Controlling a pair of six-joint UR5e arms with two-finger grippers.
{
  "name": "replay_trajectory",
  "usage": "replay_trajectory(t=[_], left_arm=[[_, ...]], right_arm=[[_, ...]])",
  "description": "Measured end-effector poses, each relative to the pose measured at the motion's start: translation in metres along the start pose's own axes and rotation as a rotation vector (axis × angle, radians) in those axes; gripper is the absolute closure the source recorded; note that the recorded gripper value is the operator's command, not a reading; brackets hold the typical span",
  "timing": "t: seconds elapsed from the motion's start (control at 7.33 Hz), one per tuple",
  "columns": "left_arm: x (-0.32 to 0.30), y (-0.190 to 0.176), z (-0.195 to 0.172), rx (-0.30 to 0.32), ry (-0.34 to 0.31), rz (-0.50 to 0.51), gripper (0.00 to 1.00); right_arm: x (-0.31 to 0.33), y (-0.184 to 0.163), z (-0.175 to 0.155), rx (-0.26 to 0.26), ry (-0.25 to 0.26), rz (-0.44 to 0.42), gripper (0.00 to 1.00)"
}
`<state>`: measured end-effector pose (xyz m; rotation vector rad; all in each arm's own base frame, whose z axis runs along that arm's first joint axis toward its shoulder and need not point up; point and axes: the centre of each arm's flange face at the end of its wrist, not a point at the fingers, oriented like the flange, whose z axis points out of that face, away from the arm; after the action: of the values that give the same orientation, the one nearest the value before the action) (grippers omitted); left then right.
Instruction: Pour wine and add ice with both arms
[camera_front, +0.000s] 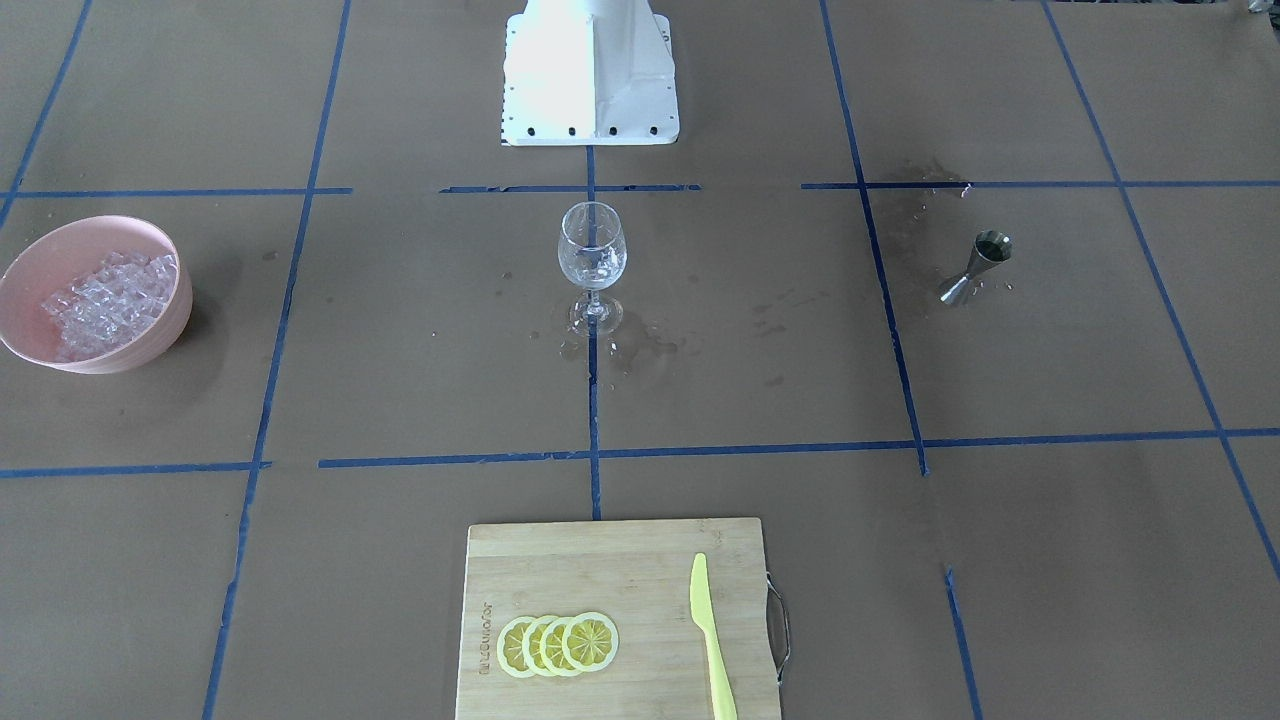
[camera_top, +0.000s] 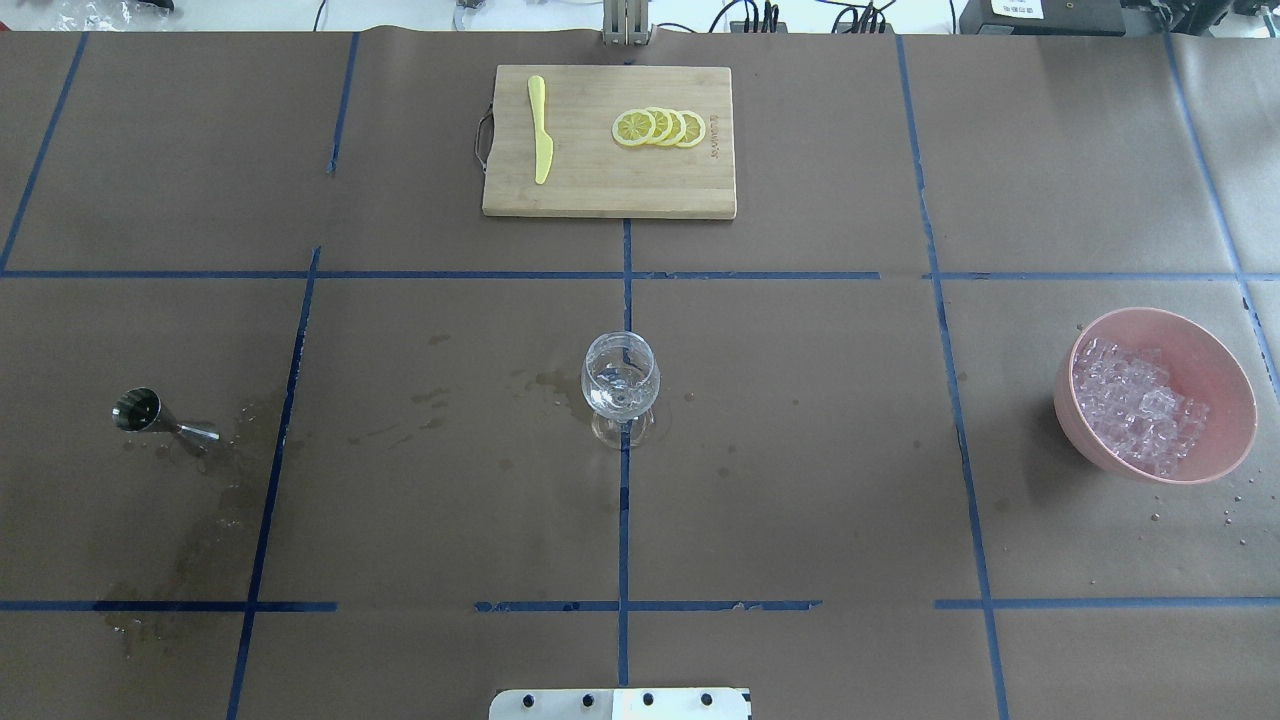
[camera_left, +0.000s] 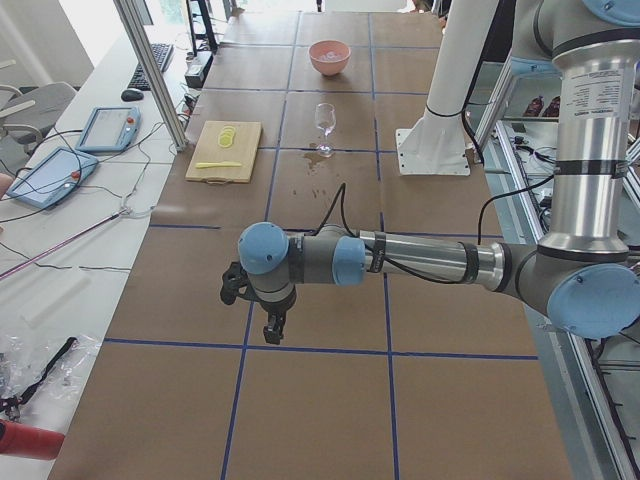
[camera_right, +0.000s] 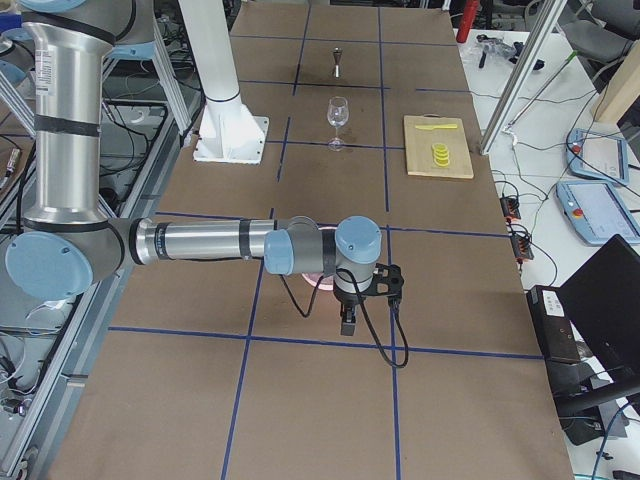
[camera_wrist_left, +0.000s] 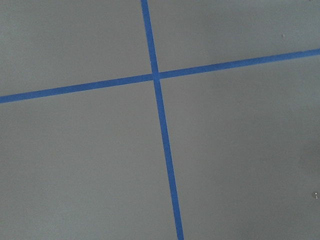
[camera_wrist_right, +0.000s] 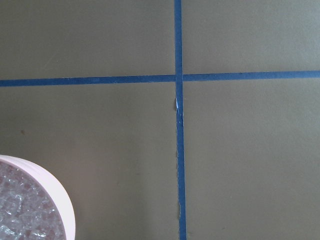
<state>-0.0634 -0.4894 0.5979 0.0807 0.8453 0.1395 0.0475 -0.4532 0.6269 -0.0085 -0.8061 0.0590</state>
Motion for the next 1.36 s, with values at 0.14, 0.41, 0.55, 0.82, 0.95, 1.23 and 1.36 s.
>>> replay_trajectory(t=[0.14,0.41,0.55,0.82,0.95,1.23,1.36], left_arm=[[0.013,-0.010,-0.013,0.017,-0.001,0.021,0.00],[0.037,-0.018,-0.033,0.054,-0.006,0.068,0.00],[0.039,-0.019,-0.033,0.055,-0.005,0.071,0.00],[0.033,-0.025,-0.027,0.046,0.001,0.064,0.00],[0.035,-0.026,-0.028,0.053,0.009,0.072,0.00],[0.050,-0.027,-0.036,0.082,0.077,0.095,0.00],[0.064,-0.033,-0.040,0.106,0.113,0.099,0.00]], right_arm=[[0.006,0.004,-0.004,0.006,-0.036,0.019,0.00],[0.007,0.006,-0.009,0.015,-0.069,0.017,0.00],[0.007,0.006,-0.008,0.015,-0.073,0.016,0.00],[0.005,0.005,-0.007,0.014,-0.077,0.015,0.00],[0.006,0.004,-0.006,0.011,-0.078,0.018,0.00],[0.009,0.000,0.003,0.007,-0.081,0.010,0.00],[0.011,-0.002,0.012,0.016,-0.084,-0.014,0.00]])
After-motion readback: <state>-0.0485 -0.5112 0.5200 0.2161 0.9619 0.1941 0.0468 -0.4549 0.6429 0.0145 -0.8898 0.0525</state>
